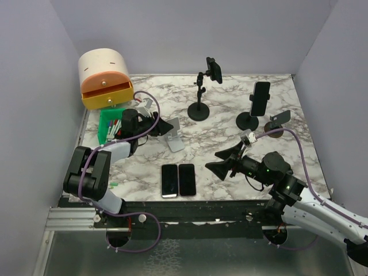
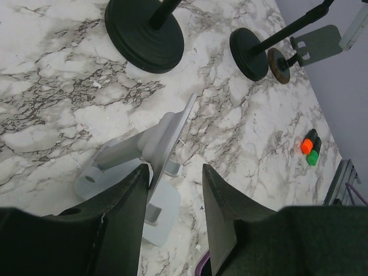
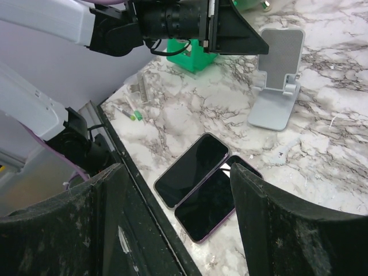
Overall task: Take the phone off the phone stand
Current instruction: Pick up the phone stand at the center of the board.
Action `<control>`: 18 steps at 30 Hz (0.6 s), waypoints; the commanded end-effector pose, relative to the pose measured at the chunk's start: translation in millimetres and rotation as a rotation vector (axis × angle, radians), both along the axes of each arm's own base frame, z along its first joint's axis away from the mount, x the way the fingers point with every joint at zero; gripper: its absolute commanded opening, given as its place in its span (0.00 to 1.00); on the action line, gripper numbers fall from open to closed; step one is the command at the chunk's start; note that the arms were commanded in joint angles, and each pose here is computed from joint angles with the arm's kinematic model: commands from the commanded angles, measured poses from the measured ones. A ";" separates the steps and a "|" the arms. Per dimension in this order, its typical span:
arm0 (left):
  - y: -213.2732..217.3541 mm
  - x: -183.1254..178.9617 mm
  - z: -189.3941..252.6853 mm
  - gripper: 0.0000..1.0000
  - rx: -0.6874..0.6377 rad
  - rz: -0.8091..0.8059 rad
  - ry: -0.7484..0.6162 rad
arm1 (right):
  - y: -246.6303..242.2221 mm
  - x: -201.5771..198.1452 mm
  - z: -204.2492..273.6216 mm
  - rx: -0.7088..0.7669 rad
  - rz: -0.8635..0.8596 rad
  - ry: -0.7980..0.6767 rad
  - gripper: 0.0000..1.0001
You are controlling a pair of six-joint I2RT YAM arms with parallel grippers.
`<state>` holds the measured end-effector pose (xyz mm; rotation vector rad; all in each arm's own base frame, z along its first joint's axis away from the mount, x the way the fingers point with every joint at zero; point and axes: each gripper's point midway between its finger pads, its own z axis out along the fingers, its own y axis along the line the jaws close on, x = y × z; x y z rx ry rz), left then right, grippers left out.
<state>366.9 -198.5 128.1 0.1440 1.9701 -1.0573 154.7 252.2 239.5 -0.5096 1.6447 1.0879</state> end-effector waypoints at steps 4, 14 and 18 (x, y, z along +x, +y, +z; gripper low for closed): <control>-8.1 -1.1 0.5 0.38 -0.023 -0.065 -0.025 | 3.5 -2.9 14.0 0.039 0.022 -0.014 0.77; -7.9 -8.5 27.4 0.00 -0.051 -0.069 -0.106 | -2.5 3.3 16.6 0.054 -0.032 -0.003 0.78; -10.8 -15.8 40.8 0.00 -0.065 -0.088 -0.142 | -3.1 1.8 24.0 0.044 -0.020 -0.037 0.81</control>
